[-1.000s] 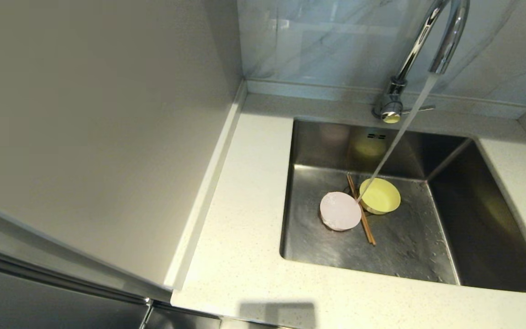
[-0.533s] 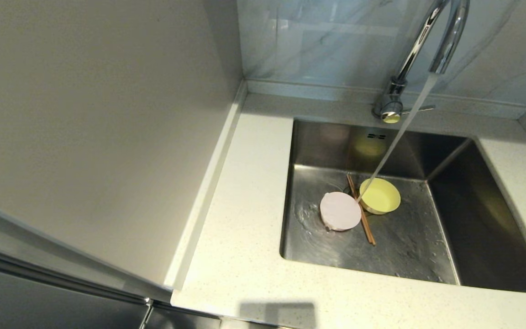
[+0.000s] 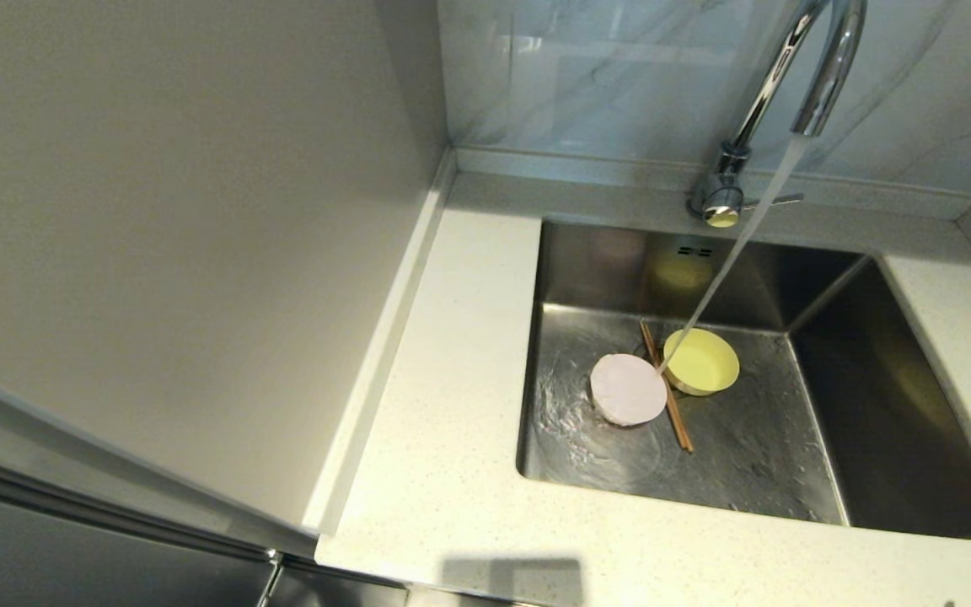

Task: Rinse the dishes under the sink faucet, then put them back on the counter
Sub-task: Turn off the faucet

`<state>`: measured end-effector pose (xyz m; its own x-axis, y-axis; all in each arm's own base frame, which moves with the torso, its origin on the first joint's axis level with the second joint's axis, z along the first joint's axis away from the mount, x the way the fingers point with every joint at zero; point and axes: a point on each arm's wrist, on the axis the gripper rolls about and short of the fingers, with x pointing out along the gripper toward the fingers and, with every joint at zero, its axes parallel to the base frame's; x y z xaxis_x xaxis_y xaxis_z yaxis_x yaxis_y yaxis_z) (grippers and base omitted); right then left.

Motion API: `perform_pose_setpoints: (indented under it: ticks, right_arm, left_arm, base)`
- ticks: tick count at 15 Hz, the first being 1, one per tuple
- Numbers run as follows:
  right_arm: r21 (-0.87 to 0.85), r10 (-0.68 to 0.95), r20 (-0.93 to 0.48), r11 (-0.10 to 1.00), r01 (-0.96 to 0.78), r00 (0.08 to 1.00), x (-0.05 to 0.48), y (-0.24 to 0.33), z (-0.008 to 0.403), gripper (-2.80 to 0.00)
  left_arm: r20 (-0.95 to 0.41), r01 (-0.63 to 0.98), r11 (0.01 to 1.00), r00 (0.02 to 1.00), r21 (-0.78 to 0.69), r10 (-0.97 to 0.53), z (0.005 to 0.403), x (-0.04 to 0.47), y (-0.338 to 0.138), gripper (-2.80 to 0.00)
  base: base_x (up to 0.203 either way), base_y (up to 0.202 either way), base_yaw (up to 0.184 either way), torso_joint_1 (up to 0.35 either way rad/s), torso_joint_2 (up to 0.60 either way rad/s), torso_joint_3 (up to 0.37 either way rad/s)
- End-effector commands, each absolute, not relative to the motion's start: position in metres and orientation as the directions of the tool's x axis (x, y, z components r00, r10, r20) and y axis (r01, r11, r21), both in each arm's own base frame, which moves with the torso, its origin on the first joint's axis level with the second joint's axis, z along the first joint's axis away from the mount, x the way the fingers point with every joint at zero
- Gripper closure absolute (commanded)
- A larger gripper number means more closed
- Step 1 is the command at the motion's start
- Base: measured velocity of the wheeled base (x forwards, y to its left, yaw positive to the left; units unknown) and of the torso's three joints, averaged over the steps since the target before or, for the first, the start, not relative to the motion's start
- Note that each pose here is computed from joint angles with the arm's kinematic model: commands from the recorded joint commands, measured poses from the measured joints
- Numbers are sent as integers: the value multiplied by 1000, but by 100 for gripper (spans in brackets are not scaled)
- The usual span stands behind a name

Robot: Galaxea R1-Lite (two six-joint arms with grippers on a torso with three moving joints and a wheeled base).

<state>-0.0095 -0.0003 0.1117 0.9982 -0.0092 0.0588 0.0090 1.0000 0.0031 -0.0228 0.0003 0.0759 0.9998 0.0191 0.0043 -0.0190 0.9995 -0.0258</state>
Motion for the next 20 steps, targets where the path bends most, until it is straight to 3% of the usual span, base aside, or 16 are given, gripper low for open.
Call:
perform_pose_setpoints:
  ticks: [1, 5, 8, 11, 16, 20]
  right_arm:
    - [3, -8, -5, 1000, 8, 1000, 11, 0, 144, 0]
    - [6, -5, 22, 1000, 5, 1000, 47, 0, 233, 0]
    - [11, -6, 0, 1000, 6, 1000, 101, 0, 300, 0]
    - [12, -8, -64, 1000, 8, 998, 170, 0, 340, 0]
    - [7, -47, -135, 999, 48, 990, 277, -4, 362, 0]
    - [-41, -122, -238, 992, 116, 964, 321, -25, 353, 0]
  left_arm:
    - [8, -20, 999, 1000, -26, 20, 76, -23, 0, 0]
    - [8, -20, 999, 1000, -26, 20, 76, -23, 0, 0]
    - [8, -20, 999, 1000, -26, 20, 76, -23, 0, 0]
    - [8, -20, 999, 1000, -26, 20, 76, -23, 0, 0]
    - [6, -20, 999, 1000, -26, 20, 76, -23, 0, 0]
    - [8, -20, 999, 1000, -26, 20, 76, -23, 0, 0]
  base:
    - [0, 0, 0, 0, 0, 0]
    - [0, 0, 0, 0, 0, 0]
    - [0, 0, 0, 0, 0, 0]
    - [0, 0, 0, 0, 0, 0]
    - [0, 0, 0, 0, 0, 0]
    - [0, 0, 0, 0, 0, 0]
